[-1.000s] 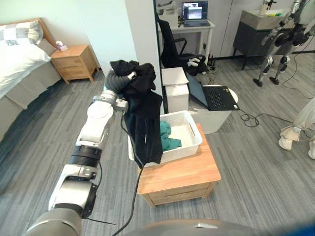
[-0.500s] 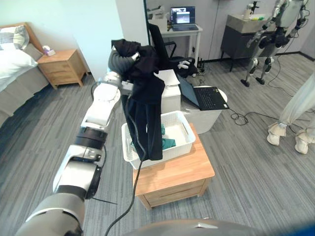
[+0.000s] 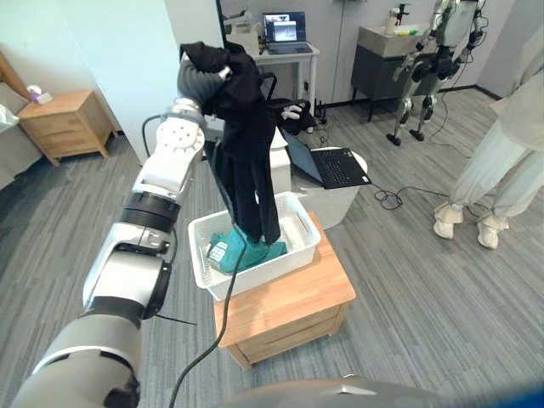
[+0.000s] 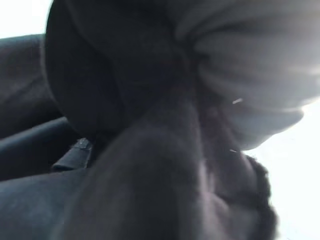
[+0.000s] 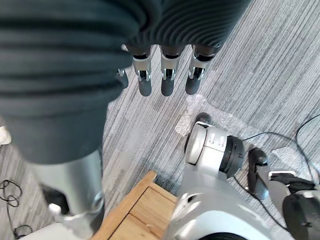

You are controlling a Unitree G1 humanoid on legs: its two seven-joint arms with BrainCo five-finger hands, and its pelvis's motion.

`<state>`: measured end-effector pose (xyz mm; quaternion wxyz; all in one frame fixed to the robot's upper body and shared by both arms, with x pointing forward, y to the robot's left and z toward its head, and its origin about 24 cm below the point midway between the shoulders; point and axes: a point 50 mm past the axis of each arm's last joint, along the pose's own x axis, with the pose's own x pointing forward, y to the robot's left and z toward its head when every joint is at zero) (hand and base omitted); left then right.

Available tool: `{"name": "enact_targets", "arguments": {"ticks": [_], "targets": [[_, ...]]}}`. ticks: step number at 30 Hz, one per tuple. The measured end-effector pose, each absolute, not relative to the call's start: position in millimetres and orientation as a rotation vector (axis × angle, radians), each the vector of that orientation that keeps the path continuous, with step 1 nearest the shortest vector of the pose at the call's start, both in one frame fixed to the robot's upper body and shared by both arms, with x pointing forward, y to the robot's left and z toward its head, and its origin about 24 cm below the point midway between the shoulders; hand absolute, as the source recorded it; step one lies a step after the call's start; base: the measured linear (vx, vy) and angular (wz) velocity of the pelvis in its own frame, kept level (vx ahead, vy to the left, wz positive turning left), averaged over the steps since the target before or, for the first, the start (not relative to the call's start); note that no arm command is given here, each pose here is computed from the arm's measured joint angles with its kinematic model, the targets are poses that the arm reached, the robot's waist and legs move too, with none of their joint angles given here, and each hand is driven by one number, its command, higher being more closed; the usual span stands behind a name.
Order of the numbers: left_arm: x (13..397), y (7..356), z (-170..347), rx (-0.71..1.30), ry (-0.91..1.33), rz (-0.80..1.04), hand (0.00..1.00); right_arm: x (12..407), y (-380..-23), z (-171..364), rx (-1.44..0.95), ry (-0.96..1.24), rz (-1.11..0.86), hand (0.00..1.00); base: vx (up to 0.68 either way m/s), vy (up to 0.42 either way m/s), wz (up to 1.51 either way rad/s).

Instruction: Tidy the bed and pick cloth on bed and put in laundry

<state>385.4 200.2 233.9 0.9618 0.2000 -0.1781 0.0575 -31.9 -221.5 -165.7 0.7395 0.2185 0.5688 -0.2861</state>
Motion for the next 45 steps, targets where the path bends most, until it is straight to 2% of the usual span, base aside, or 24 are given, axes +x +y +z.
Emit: {"name": "enact_targets", "arguments": {"ticks": [4,11,15,27,28,45], "targets": [[387,204,228,0.419,-0.322,0.060,1.00,-26,-209,-167,0.428,1.294,-0.524,0.00,-0.06,-0.032,0.02],[386,200,226,0.451,-0.359,-0.055,1.00,44,-192,-164,0.375,1.155,-0.294,0.00,-0.10,-0.035,0.05],[387,199,205,0.525,-0.276,-0.088,1.00,73,-188,-155,0.364,1.058,-0.207,0.00,-0.02,0.000,0.00],[391,178,236,0.499,-0.389,0.004,1.00,114,-194,-130,0.346,0.880,-0.103,0.00,0.01,0.016,0.04],[391,174,234,0.488,-0.389,0.004,0.00,116,-195,-130,0.356,0.873,-0.106,0.00,0.02,0.006,0.07],[382,170,256,0.437,-0.486,0.035,0.00,113,-201,-129,0.337,0.868,-0.125,0.00,0.01,-0.020,0.01]]}}
